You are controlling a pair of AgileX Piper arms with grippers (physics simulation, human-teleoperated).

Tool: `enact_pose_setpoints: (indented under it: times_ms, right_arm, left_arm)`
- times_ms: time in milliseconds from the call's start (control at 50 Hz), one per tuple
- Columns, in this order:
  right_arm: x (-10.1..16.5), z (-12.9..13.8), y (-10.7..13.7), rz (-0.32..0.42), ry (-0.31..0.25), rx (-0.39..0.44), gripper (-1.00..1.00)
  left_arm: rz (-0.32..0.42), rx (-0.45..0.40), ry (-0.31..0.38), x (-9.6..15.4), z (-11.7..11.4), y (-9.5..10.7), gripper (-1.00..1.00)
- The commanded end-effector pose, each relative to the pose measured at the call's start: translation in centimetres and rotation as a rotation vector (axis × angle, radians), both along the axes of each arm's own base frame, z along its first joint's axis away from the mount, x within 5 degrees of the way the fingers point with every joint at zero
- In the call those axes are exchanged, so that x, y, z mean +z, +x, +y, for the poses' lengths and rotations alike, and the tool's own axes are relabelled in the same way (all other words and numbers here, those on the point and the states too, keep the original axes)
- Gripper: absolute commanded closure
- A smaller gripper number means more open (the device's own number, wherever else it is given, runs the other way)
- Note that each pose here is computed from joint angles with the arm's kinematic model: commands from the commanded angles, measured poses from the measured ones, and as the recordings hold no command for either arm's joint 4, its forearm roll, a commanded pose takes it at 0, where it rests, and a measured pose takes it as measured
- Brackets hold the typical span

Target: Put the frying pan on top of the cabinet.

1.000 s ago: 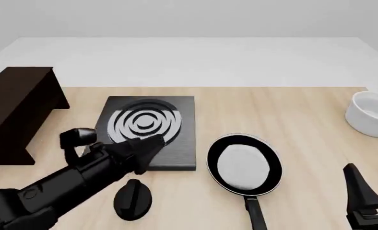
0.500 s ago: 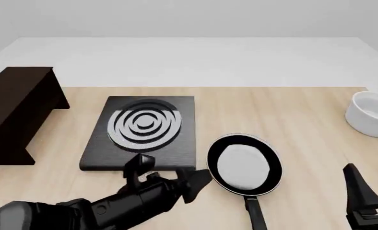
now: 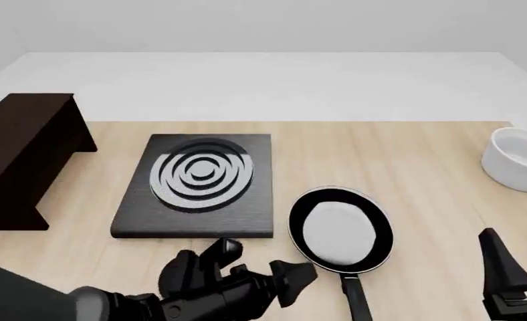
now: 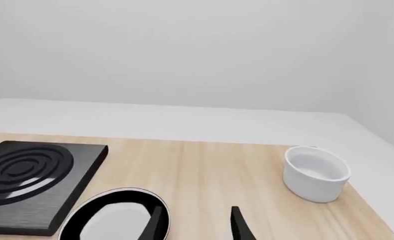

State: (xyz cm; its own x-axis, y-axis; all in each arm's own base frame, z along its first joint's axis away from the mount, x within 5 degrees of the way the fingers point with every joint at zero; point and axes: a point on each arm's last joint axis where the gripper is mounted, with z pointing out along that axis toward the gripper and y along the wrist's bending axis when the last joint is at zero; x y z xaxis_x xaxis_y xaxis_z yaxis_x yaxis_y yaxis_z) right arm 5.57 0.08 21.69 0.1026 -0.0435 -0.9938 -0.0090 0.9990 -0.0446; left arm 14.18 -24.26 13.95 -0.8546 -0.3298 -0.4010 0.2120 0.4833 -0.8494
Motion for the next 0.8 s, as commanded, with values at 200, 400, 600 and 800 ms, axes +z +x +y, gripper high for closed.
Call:
enact_pose_setpoints:
  times_ms: [200,400,600,800]
  right_arm:
    - [0.0,0.0,0.0,-0.001,0.004,-0.001,-1.0]
    - [0.0,0.0,0.0,-0.001,0.013,0.002,-1.0]
    - [-0.2,0.0,0.0,-0.001,0.018,0.001,-1.0]
    - [0.1,0.0,0.0,-0.001,0.02,0.003,-1.0]
  left_arm:
    - [0.068,-0.024,0.002,-2.7,-1.8,-0.5,-1.0]
    - [0.072,-0.041,0.005,-3.1,-2.4,-0.8,-1.0]
    - [0.082,-0.057,-0.003,-3.5,-3.1,-1.2,-1.0]
    - [0.095,-0.062,-0.005,-4.3,-3.7,-1.2,-1.0]
